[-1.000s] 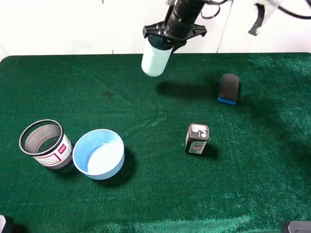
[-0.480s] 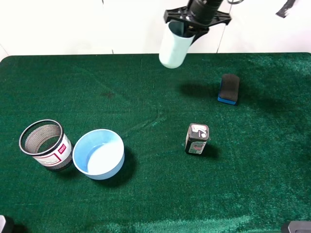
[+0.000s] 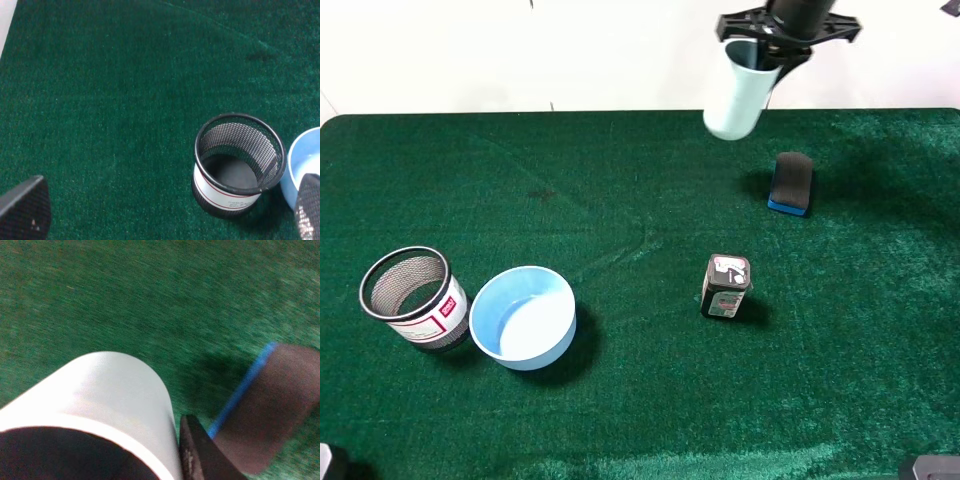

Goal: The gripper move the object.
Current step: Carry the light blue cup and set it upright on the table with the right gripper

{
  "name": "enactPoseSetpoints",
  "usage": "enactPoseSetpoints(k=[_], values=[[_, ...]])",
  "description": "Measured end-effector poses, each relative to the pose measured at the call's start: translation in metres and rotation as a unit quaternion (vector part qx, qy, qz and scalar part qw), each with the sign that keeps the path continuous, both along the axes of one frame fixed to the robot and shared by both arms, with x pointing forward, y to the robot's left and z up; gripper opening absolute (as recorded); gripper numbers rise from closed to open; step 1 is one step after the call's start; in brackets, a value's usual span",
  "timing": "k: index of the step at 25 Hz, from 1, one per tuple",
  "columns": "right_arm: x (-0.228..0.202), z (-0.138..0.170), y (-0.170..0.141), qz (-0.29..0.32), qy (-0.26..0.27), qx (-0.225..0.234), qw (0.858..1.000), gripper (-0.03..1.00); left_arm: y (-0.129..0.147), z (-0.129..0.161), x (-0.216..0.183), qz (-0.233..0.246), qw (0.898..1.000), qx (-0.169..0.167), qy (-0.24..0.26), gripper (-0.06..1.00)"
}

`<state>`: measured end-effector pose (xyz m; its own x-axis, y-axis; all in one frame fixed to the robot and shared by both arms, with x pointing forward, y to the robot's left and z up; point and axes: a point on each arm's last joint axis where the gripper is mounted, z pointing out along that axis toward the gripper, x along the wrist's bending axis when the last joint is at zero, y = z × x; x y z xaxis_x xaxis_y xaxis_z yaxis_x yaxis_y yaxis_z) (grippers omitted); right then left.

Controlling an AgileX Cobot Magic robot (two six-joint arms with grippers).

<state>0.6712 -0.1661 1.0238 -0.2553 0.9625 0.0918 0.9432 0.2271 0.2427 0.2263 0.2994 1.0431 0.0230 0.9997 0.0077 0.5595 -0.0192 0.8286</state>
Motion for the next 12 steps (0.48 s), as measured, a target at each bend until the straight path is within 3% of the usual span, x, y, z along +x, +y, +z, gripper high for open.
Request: enactPoseSetpoints(k=[12], values=[[0.012,-0.001,-0.054,-0.045,0.000,-0.024,0.999,0.02,0.000,0.000,0.000,0.000,1.000,0.000,0.000,0.99]])
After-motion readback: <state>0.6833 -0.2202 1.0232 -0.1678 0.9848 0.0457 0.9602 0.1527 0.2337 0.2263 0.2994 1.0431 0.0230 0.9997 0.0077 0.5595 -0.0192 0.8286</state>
